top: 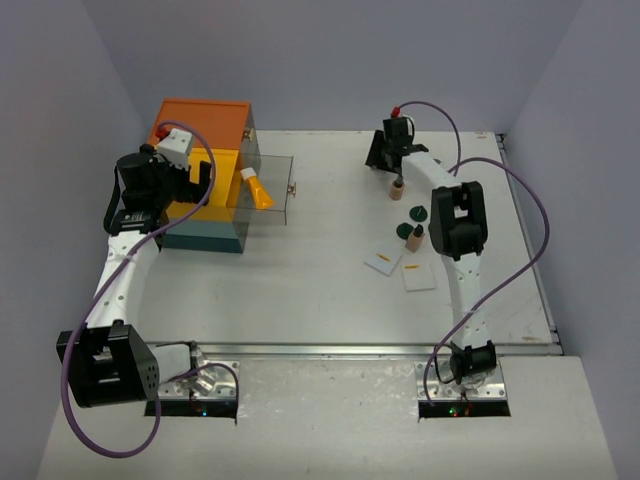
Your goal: Organize the makeup
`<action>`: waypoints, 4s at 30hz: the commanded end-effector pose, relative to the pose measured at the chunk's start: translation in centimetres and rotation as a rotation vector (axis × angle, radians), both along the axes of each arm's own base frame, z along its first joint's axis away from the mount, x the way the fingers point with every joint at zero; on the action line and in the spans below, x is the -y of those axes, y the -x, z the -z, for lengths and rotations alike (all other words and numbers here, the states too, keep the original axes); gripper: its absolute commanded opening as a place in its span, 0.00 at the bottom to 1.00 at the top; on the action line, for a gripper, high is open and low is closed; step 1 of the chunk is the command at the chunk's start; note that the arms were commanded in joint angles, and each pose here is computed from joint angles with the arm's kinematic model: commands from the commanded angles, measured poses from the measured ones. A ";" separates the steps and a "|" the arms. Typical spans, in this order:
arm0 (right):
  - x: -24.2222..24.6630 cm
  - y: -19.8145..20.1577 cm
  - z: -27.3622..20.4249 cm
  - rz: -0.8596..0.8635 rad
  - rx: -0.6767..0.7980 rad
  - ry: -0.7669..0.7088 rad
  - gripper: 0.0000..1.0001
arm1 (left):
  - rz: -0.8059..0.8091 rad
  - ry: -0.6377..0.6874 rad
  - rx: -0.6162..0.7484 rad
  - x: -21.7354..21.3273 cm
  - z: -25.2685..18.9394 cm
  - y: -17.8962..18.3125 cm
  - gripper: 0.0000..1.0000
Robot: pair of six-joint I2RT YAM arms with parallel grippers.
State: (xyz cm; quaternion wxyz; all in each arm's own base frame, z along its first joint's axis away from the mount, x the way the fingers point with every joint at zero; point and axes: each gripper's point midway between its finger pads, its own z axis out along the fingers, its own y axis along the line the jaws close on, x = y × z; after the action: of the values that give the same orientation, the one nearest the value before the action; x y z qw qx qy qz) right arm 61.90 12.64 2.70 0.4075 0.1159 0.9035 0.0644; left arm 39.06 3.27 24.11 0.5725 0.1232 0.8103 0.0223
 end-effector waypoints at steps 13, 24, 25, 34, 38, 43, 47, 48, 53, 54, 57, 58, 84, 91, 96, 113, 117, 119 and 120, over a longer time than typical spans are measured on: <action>-13.8 5.9 -26.7 -0.366 0.550 -0.155 0.24 | 0.015 0.026 -0.037 0.4 -0.9 1.6 1.00; -28.3 15.7 -30.1 -0.653 0.624 -0.156 0.26 | 0.019 0.010 0.024 0.7 -3.9 3.2 1.00; -29.1 16.2 -29.5 -0.667 0.616 -0.152 0.26 | 0.017 0.007 0.027 0.7 -4.0 3.3 1.00; -32.6 18.1 -26.2 -0.660 0.593 0.032 0.27 | 0.017 -0.016 0.039 0.7 -4.1 4.4 1.00; -32.8 18.0 -25.7 -0.641 0.622 0.154 0.29 | 0.019 -0.015 0.037 0.7 -3.9 4.3 1.00; -33.0 18.8 -24.8 -0.642 0.591 0.189 0.63 | 0.017 -0.010 0.023 0.6 -3.1 4.1 1.00; -32.2 19.1 -25.9 -0.615 0.606 0.186 0.81 | 0.018 -0.008 0.019 0.6 -2.8 4.0 1.00; -32.0 19.2 -26.5 -0.612 0.611 0.185 0.83 | 0.019 -0.006 0.017 0.7 -2.8 3.9 1.00; -31.6 20.3 -28.4 -0.648 0.617 0.157 0.91 | 0.016 -0.013 0.017 0.5 -2.8 3.8 1.00; -31.5 20.6 -28.8 -0.655 0.616 0.152 0.91 | 0.013 -0.015 0.018 0.5 -2.9 3.8 1.00; -29.4 20.9 -29.8 -0.627 0.604 0.105 0.82 | -0.009 -0.029 0.021 0.0 -2.8 3.6 1.00; -28.9 21.0 -29.9 -0.609 0.586 0.052 0.79 | -0.029 -0.037 0.022 -0.4 -2.8 3.5 1.00; -25.9 22.2 -18.0 -0.649 0.041 -0.807 0.49 | -0.163 -0.065 -0.024 -3.8 -0.7 2.4 1.00; -29.3 22.1 -17.9 -0.712 0.022 -0.829 0.48 | -0.154 -0.055 -0.036 -3.6 0.3 2.4 1.00; -32.1 20.9 -18.5 -0.737 0.034 -0.831 0.48 | -0.143 -0.049 -0.042 -3.3 0.7 2.6 1.00; -38.5 18.7 -16.3 -0.730 0.032 -0.818 0.47 | -0.114 -0.059 -0.045 -2.9 1.4 3.1 1.00; -37.5 19.3 -16.6 -0.731 0.050 -0.790 0.48 | -0.115 -0.059 -0.047 -2.9 1.4 3.1 1.00; -36.6 19.3 -16.9 -0.726 0.070 -0.766 0.48 | -0.115 -0.052 -0.048 -2.8 1.4 3.1 1.00; -35.7 19.1 -16.9 -0.710 0.081 -0.753 0.49 | -0.114 -0.049 -0.050 -2.8 1.5 3.1 1.00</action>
State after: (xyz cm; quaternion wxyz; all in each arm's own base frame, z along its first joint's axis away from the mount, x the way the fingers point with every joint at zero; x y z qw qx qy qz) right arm 42.14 50.03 17.85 0.2689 -0.0617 0.7900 0.5475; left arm 36.86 6.14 24.44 0.5709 0.0899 0.8121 0.0805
